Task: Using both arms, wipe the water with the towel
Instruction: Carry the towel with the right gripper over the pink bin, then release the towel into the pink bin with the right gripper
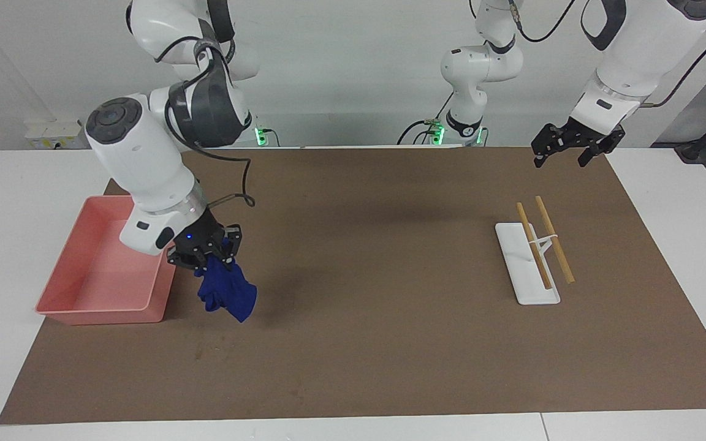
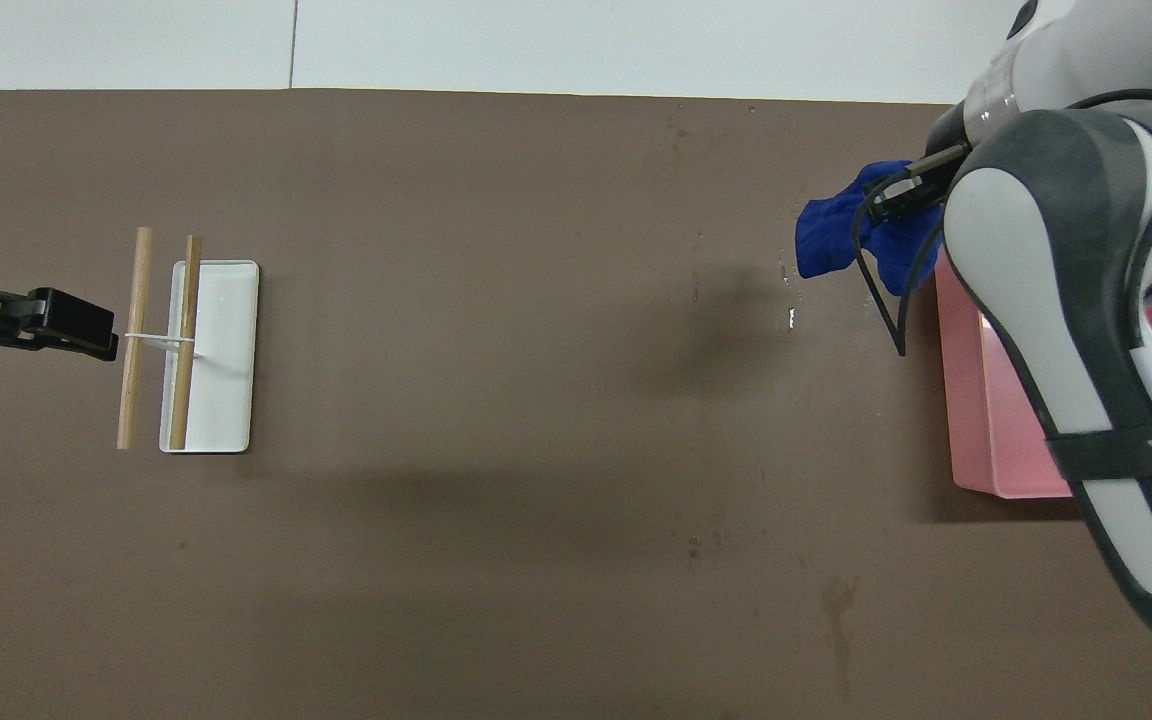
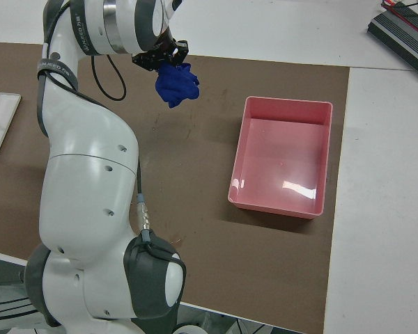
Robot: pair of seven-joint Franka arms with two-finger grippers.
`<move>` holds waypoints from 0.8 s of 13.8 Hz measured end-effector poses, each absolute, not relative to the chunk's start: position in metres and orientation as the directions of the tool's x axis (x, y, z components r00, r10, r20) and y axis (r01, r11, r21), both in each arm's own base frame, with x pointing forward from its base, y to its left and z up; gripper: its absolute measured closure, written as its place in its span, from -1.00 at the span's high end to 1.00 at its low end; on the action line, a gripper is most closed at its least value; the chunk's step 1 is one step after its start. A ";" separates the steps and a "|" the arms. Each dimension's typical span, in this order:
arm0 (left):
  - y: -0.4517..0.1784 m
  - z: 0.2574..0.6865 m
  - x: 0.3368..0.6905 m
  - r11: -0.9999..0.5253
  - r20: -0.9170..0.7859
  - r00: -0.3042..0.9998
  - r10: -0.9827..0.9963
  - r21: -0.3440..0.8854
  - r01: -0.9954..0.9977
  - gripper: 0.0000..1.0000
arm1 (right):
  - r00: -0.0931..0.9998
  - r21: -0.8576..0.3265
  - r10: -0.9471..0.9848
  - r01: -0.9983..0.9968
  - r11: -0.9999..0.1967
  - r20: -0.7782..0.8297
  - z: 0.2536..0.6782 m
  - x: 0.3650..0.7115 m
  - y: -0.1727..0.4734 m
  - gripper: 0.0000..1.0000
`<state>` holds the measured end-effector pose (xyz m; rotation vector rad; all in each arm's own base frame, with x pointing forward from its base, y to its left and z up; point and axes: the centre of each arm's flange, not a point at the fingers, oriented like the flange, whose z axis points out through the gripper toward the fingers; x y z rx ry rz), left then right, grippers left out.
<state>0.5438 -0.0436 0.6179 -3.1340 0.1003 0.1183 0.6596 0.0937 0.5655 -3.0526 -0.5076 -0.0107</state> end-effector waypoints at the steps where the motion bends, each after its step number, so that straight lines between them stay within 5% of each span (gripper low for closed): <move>1: -0.044 0.618 0.544 -0.998 -0.075 0.995 -0.064 -0.001 -0.064 1.00 | 0.947 -0.027 0.320 0.320 -0.947 -0.012 0.578 0.648 0.086 -0.62; 5: -0.044 0.618 0.544 -0.998 -0.075 0.995 -0.064 -0.001 -0.064 1.00 | 0.929 0.026 0.364 0.366 -0.930 -0.061 0.585 0.626 -0.006 -0.62; 11: -0.044 0.618 0.544 -0.998 -0.075 0.995 -0.064 -0.001 -0.064 1.00 | 0.915 0.116 0.404 0.399 -0.910 0.022 0.483 0.589 -0.139 -0.62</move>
